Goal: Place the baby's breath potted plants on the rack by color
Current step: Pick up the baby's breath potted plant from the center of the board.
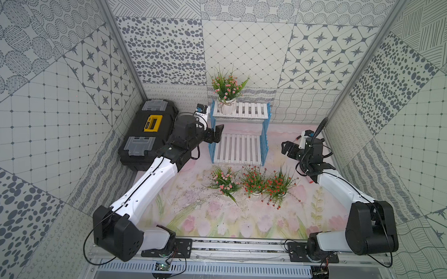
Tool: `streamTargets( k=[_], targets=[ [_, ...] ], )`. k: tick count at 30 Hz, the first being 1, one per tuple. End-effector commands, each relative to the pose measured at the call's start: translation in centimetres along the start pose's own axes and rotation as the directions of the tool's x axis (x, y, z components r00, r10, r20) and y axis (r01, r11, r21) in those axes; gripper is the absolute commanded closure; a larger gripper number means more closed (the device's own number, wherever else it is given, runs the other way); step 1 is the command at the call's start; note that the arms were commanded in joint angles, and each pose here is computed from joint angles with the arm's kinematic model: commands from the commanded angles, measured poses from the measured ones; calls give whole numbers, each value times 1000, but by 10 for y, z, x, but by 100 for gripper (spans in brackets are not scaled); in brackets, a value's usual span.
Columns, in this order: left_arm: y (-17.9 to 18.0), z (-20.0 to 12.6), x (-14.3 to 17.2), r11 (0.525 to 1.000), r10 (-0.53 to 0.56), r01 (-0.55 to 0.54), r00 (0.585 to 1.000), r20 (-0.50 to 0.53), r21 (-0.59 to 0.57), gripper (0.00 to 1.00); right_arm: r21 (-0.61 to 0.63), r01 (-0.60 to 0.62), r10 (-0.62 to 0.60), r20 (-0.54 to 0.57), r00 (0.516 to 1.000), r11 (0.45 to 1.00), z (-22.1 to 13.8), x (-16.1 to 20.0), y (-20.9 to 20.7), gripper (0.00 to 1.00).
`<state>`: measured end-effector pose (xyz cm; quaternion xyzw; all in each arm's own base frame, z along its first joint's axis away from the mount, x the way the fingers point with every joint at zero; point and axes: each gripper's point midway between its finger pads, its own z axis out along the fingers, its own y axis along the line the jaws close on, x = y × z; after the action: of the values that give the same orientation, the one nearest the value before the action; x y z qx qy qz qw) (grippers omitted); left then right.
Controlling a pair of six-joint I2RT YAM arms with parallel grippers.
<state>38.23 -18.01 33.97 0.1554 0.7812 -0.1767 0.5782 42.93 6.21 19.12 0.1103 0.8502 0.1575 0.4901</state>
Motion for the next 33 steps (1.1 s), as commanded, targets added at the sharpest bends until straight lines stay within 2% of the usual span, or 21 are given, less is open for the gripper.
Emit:
streamTargets(
  k=[1, 7, 11, 15, 18, 20, 23, 29, 33],
  targets=[
    [-27, -40, 71, 996, -41, 55, 982, -182, 70, 1, -39, 5, -2, 78, 997, 999, -15, -31, 16, 2],
    [-61, -81, 132, 984, -96, 132, 959, -268, 118, 1, -48, 11, -6, 87, 996, 999, -17, -44, 23, 2],
    [-77, -104, 155, 976, -109, 154, 958, -264, 153, 1, -45, 18, -13, 94, 995, 999, -17, -48, 24, 2],
    [-92, -112, 173, 969, -66, 136, 947, -313, 205, 1, -52, 26, -21, 91, 996, 998, -10, -51, 28, 2],
    [-117, -116, 197, 939, -86, 199, 925, -369, 280, 1, -47, 38, -34, 99, 995, 998, -8, -56, 30, 2],
    [-129, -120, 218, 930, -67, 201, 915, -398, 308, 2, -38, 45, -41, 99, 994, 998, -7, -57, 29, 2],
    [-129, -119, 245, 943, -52, 187, 901, -430, 277, 1, -30, 49, -46, 93, 995, 998, -6, -55, 27, 2],
    [-119, -109, 271, 944, -165, 266, 892, -420, 194, 2, -12, 59, -58, 83, 995, 998, -7, -49, 23, 2],
    [-104, -104, 285, 940, -238, 304, 910, -340, 157, 1, -4, 61, -60, 88, 994, 998, -9, -48, 21, 2]
  ],
)
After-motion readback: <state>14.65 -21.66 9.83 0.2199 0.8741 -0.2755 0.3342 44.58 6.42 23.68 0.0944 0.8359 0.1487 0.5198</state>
